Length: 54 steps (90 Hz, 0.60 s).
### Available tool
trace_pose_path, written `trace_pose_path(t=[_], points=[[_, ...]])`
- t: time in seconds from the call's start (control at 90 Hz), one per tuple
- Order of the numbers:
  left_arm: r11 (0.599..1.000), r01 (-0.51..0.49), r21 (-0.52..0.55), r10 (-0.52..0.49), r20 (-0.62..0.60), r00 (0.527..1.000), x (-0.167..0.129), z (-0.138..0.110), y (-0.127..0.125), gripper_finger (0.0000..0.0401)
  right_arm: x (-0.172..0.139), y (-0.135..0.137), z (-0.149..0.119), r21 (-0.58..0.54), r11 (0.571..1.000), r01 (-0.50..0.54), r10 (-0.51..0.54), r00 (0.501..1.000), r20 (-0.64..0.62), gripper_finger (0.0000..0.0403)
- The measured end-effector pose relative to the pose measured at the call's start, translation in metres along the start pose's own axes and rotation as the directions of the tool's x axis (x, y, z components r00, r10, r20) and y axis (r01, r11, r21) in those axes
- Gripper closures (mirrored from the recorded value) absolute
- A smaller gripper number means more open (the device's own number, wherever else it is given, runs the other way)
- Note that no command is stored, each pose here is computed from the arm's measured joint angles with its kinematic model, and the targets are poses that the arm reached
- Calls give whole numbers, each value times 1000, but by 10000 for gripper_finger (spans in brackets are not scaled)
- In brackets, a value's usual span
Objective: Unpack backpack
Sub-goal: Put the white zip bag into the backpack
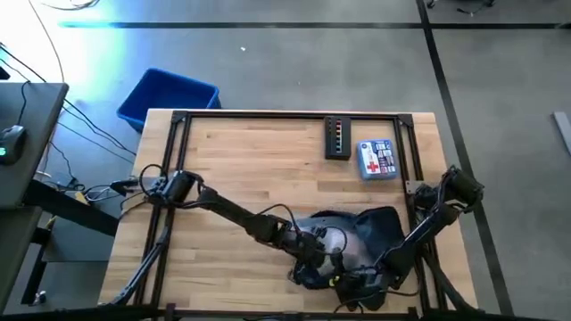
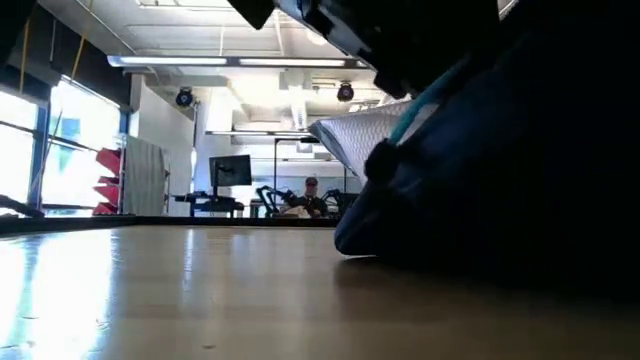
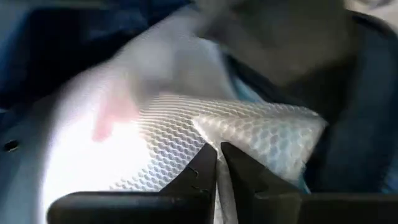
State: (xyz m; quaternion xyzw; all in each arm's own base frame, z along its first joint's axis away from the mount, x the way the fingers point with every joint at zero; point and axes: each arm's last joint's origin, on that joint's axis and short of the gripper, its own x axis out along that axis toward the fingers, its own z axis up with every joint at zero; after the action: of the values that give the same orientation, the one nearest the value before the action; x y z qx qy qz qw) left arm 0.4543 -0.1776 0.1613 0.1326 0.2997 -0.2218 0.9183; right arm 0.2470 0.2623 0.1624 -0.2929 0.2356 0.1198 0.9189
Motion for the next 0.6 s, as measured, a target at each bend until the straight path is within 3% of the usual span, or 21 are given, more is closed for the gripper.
trace_pose_path(t=[0.189,0.478,0.6], points=[[998,41,-37,-41,5,999,17,-12,-7,401,-10,-1,4,-7,1000,-11,11,1000,6,403],[996,63,-61,-66,-47,997,24,-19,-32,401,-22,-3,-10,21,999,-31,34,988,-152,403],[989,55,-140,-65,-68,996,24,-19,-46,401,-11,-9,-17,12,1000,-15,17,979,-204,403]])
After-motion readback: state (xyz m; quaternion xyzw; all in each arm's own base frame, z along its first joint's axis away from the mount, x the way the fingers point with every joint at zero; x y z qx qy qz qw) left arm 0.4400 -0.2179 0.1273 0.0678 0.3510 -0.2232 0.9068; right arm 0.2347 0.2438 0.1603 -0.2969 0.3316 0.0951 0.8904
